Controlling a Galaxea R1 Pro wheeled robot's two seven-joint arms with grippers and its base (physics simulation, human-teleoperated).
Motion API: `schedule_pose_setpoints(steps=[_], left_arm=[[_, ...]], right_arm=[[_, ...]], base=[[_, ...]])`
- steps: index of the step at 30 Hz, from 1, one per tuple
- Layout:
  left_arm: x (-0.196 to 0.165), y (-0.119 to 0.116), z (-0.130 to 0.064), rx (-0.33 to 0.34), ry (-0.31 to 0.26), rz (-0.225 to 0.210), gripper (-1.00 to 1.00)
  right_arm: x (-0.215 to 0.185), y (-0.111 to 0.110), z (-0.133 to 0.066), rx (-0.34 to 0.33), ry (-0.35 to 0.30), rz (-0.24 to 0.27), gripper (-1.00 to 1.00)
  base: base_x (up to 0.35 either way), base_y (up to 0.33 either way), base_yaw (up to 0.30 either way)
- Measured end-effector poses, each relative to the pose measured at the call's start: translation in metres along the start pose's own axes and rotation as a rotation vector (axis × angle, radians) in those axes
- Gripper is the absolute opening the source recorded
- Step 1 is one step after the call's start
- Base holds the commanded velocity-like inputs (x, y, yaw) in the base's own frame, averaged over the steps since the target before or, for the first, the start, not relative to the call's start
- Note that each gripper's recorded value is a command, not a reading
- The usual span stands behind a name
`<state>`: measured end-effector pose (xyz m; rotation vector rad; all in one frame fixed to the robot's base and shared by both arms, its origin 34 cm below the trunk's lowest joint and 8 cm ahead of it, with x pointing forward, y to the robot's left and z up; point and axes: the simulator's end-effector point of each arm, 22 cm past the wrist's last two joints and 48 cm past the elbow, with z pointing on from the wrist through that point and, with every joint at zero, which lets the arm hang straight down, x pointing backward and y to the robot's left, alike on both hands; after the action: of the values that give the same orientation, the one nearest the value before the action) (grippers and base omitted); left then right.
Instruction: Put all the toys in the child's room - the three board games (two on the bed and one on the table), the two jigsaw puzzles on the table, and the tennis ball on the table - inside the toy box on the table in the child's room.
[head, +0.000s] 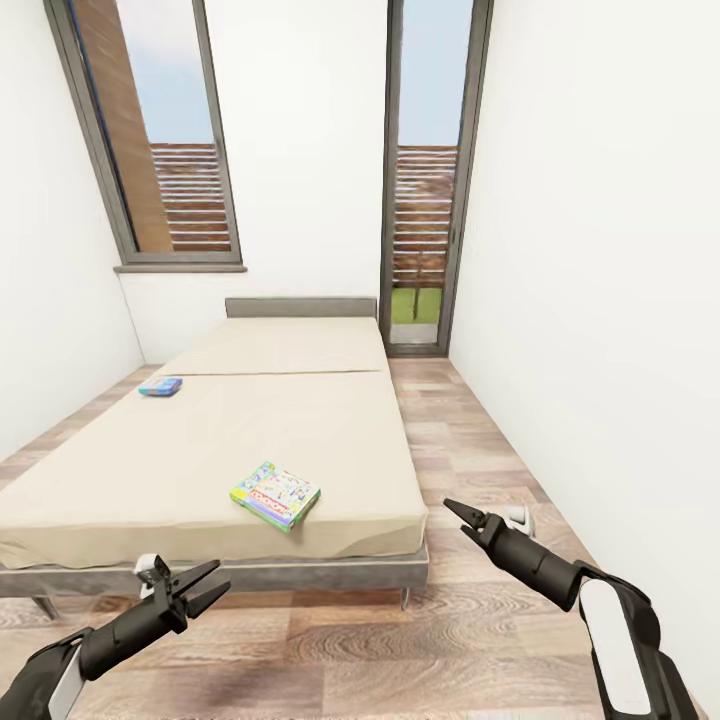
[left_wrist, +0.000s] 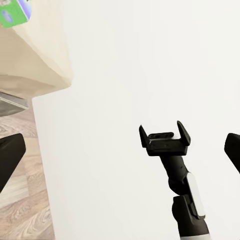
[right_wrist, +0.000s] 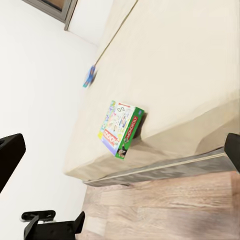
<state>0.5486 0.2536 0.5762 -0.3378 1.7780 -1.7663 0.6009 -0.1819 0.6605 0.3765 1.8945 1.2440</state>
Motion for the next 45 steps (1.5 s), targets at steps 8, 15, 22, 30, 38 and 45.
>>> schedule_pose_setpoints(steps=[8,15,22,30,38,45], left_arm=[[0.005,0.017,-0.008,-0.008,-0.001,-0.008,1.00],[0.010,0.031,-0.014,-0.016,0.000,-0.014,1.00],[0.015,0.047,-0.015,-0.030,-0.001,-0.005,1.00],[-0.004,0.095,0.031,-0.252,0.001,0.024,1.00],[0.008,0.147,0.047,-0.438,0.012,-0.001,1.00],[0.014,0.162,0.048,-0.454,0.019,-0.020,1.00]], right_arm=[[0.012,-0.013,-0.001,-0.003,0.008,0.001,1.00],[0.021,-0.023,-0.003,-0.008,0.009,-0.004,1.00],[0.031,-0.036,-0.003,-0.008,0.009,-0.005,1.00],[0.040,-0.049,-0.002,-0.005,0.014,0.001,1.00],[0.044,-0.061,0.002,0.010,0.022,0.011,1.00],[0.051,-0.075,0.006,0.028,0.031,0.029,1.00]], base=[[0.000,0.000,0.000],[0.000,0.000,0.000],[0.000,0.000,0.000],[0.000,0.000,0.000],[0.000,0.000,0.000],[0.000,0.000,0.000]])
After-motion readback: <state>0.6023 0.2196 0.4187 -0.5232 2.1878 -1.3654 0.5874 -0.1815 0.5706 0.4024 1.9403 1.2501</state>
